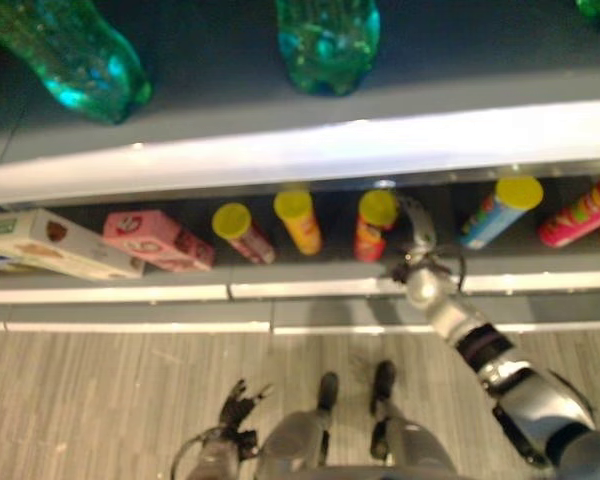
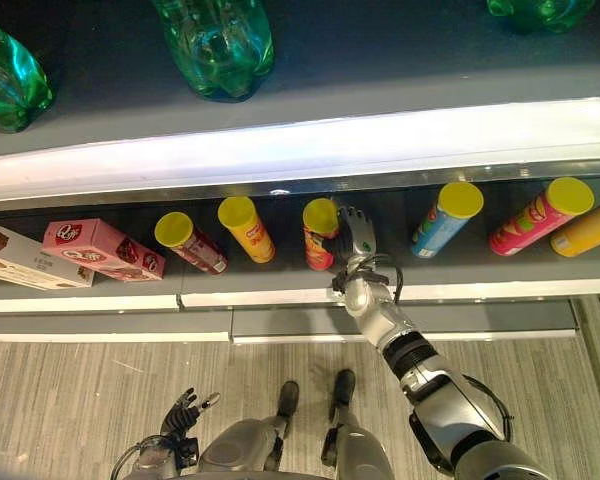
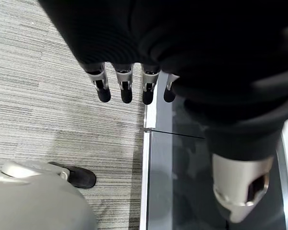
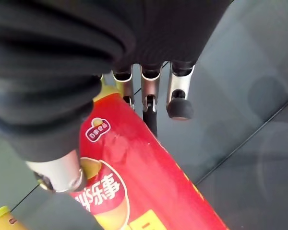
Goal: Put the goods on the table back onto the shelves and tidy them up.
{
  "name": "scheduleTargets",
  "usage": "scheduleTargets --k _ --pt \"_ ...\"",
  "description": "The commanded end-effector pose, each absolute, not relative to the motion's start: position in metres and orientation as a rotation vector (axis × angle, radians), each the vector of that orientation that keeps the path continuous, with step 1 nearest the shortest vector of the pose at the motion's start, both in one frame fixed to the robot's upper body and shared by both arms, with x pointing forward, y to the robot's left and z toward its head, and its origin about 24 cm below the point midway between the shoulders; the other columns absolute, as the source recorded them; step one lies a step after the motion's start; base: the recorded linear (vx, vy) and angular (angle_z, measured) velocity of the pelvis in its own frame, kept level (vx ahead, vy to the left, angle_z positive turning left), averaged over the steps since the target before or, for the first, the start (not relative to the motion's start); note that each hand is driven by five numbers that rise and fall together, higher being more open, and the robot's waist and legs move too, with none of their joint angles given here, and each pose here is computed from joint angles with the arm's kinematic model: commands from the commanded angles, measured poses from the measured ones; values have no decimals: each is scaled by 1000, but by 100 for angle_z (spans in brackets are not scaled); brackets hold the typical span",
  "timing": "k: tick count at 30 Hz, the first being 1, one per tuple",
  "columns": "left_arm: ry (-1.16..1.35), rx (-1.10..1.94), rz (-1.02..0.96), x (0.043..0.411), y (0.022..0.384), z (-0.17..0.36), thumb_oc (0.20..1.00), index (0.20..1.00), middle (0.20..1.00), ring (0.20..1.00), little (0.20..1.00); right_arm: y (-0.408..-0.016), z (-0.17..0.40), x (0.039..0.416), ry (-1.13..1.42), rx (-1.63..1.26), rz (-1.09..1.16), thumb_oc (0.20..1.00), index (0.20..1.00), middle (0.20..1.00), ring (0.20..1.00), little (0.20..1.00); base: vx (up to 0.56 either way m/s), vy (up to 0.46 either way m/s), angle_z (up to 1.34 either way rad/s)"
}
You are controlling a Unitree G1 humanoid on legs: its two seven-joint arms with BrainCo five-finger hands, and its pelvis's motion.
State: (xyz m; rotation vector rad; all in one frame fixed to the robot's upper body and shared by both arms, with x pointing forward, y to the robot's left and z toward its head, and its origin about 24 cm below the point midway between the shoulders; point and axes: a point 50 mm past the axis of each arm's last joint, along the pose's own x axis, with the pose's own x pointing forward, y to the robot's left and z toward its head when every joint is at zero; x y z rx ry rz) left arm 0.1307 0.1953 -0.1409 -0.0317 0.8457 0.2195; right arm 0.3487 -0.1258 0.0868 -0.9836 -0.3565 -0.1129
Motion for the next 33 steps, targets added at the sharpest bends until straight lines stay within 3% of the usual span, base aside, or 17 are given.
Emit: scheduleTargets --k 1,32,33 --pt "842 55 160 135 197 -141 1000 1000 1000 1000 1000 -107 115 359 -490 -951 -123 200 200 200 200 200 0 0 0" --pt "869 16 176 129 199 -143 1000 1000 1000 1000 1000 -127 97 356 -398 -1003 -90 200 200 200 200 200 5 -3 2" --pt "874 14 179 128 199 -144 1000 1000 1000 1000 1000 -126 95 356 -392 -997 -83 244 244 244 244 244 0 0 0"
